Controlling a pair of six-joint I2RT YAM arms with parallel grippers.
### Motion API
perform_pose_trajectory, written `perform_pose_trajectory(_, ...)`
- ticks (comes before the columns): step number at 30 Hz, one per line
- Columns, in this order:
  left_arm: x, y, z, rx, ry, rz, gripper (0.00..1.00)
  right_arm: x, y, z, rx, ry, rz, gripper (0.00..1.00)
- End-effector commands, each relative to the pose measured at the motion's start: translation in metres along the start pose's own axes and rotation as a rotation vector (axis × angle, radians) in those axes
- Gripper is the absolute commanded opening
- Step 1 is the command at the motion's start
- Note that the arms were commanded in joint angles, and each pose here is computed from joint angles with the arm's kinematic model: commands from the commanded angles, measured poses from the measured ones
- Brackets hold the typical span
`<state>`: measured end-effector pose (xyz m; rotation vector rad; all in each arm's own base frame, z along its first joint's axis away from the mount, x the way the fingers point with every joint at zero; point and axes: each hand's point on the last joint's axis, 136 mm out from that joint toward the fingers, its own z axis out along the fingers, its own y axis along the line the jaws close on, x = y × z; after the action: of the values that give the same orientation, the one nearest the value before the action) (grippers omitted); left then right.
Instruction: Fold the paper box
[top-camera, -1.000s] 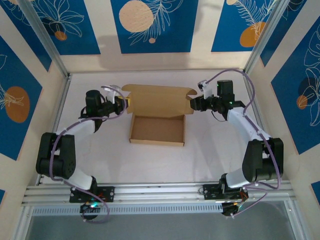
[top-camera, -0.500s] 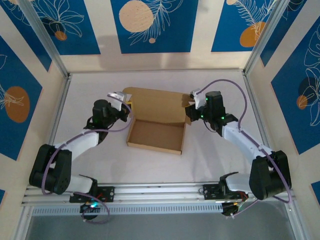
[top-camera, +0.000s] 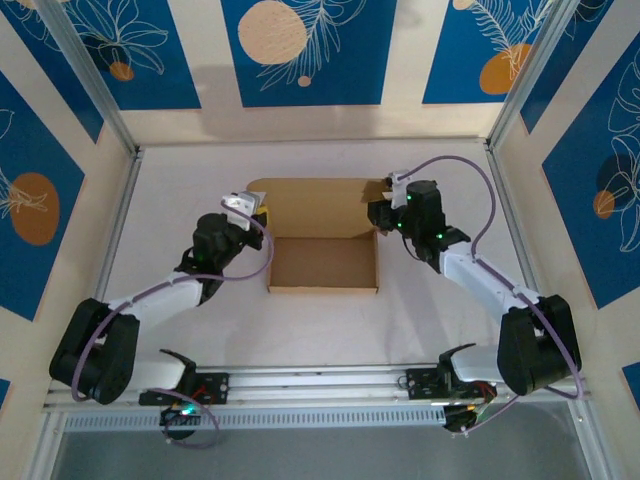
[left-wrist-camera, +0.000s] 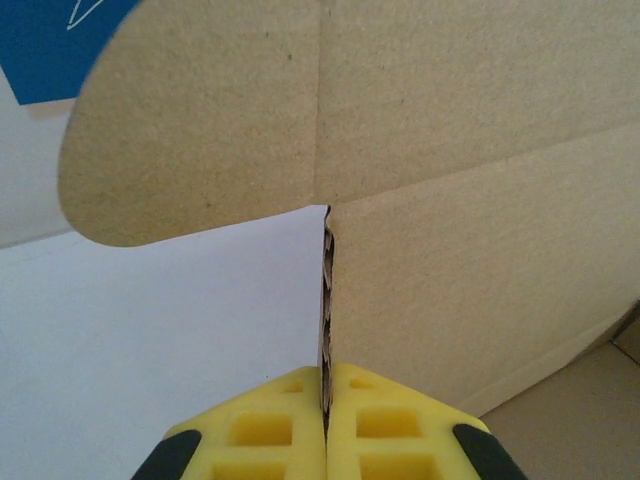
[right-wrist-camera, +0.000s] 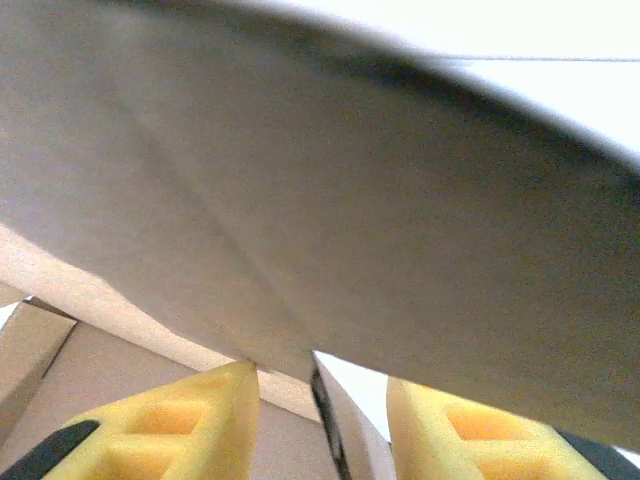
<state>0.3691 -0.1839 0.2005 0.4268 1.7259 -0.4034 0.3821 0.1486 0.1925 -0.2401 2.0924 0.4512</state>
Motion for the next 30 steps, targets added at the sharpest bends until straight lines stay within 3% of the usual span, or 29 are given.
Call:
perform_pose_trajectory(1, -0.013, -0.004, -0.002, 0.021, -0.037, 0.035, 0.05, -0.015, 0.011, -0.016, -0.154, -0.039, -0.01, 0.41)
perform_pose_trajectory(9, -0.01, 0.004, 0.001, 0.021, -0.021, 0.027, 0.03, 0.009, 0.016, -0.017, -0.303, 0.085, -0.077, 0.47)
perform_pose_trajectory(13, -0.009, 0.006, 0.002, 0.016, -0.017, 0.022, 0.02, 0.012, 0.014, -0.018, -0.288, 0.096, -0.08, 0.47)
perform_pose_trajectory(19, -0.011, 0.009, 0.0, 0.006, -0.027, 0.026, 0.01, 0.018, -0.006, -0.017, -0.175, 0.1, -0.089, 0.59)
perform_pose_trajectory(24, -0.011, 0.011, 0.0, 0.004, -0.028, 0.024, 0.0, 0.022, -0.014, -0.014, -0.134, 0.115, -0.095, 0.57)
perform_pose_trajectory(30, -0.012, 0.014, -0.001, -0.004, -0.03, 0.022, 0.0, 0.021, -0.018, -0.013, -0.113, 0.122, -0.102, 0.44)
